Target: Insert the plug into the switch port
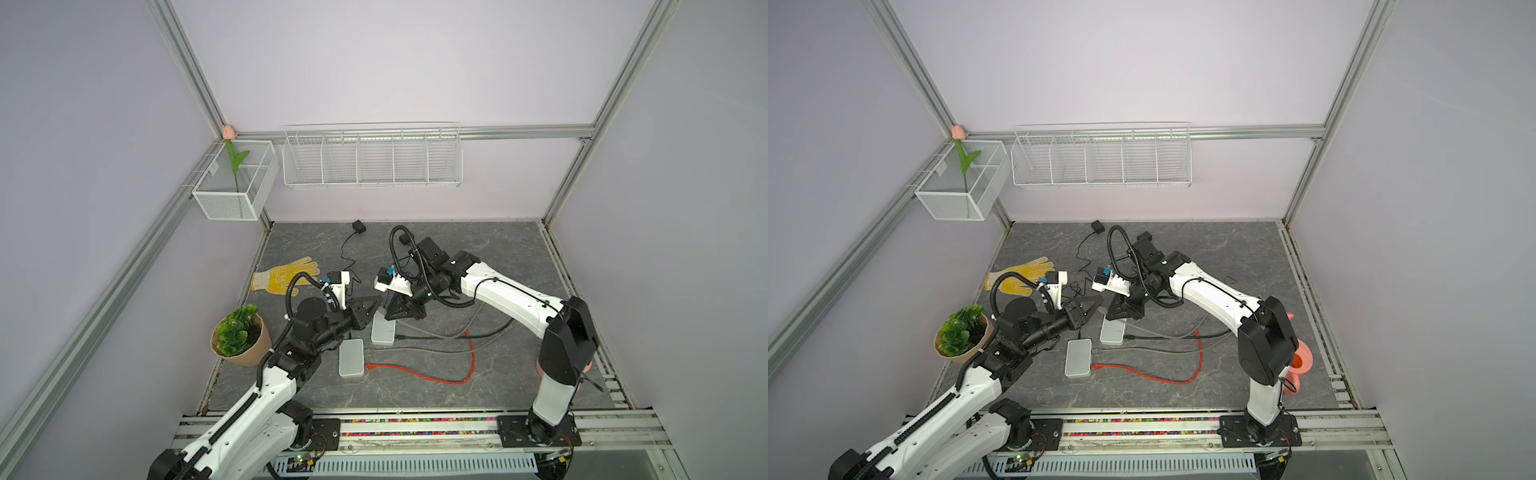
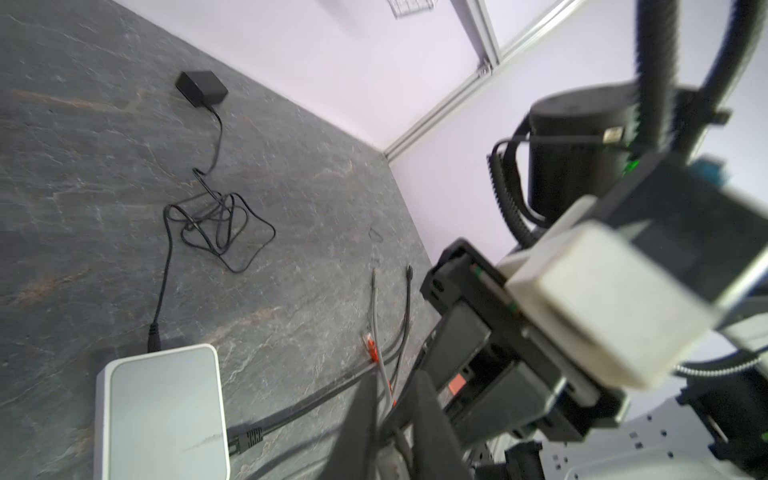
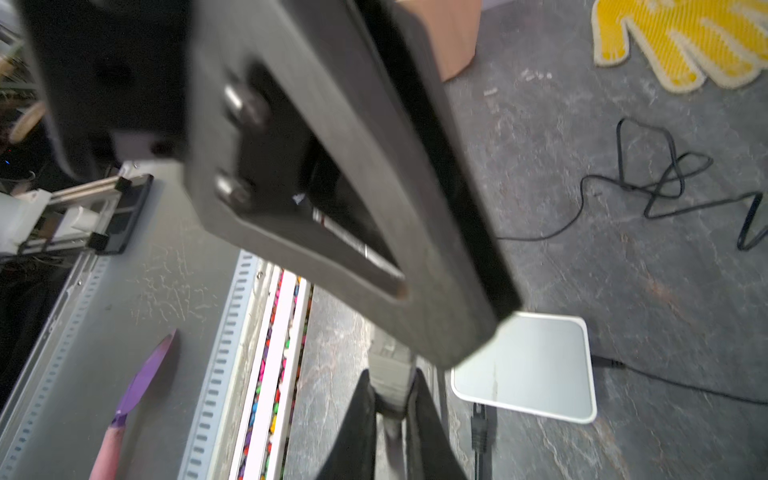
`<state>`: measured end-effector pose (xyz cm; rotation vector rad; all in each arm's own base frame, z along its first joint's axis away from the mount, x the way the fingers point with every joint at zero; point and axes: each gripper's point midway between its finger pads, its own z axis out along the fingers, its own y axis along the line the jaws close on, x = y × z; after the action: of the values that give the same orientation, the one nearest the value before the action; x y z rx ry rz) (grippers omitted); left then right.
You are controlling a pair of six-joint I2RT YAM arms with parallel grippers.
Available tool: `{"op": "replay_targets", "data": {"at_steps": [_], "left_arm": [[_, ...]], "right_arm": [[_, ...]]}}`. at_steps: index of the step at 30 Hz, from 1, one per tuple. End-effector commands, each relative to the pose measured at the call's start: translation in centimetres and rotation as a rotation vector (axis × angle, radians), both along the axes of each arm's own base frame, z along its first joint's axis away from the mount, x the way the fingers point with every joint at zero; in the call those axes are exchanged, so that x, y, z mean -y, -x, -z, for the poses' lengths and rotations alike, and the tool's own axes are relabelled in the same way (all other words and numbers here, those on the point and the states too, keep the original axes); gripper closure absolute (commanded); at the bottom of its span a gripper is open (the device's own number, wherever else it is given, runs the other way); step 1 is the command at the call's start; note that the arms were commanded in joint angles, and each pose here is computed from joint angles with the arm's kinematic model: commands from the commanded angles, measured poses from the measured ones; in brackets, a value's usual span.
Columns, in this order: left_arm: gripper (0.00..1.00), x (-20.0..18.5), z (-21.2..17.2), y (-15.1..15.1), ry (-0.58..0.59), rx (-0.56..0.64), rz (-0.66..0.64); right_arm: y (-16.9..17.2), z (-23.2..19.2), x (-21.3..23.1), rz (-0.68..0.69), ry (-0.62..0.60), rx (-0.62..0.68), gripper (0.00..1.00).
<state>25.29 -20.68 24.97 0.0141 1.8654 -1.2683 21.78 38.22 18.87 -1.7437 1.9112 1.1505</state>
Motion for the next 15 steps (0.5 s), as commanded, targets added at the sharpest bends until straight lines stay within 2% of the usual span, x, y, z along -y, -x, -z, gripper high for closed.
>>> {"op": "replay_targets", "data": {"at_steps": [1,3,10,13,15], "left_arm": [[0.57,-2.2,-4.5,-1.2,0.092,0.134,-0.122],[0.52,-2.9,-4.8,-1.1,0.098,0.137,-0.141],[0.56,-3.9,-3.6,-1.1,0.060,0.108,-0.165],[0.57,-4.3,-2.0,-1.1,-0.002,0.068,-0.187],[0.57,-4.6,-0.4,-1.3,-0.056,0.029,-0.205]], "right_arm": [[1.8,2.2,1.9,0.006,0.115,-0.081,0.93],[1.7,2.3,1.9,0.009,0.119,-0.078,0.93],[1.2,2.8,2.3,0.027,0.152,-0.056,0.93],[0.2,3.8,2.9,0.060,0.214,-0.011,0.93],[-1.5,5.2,3.9,0.116,0.302,0.053,0.93]]}}
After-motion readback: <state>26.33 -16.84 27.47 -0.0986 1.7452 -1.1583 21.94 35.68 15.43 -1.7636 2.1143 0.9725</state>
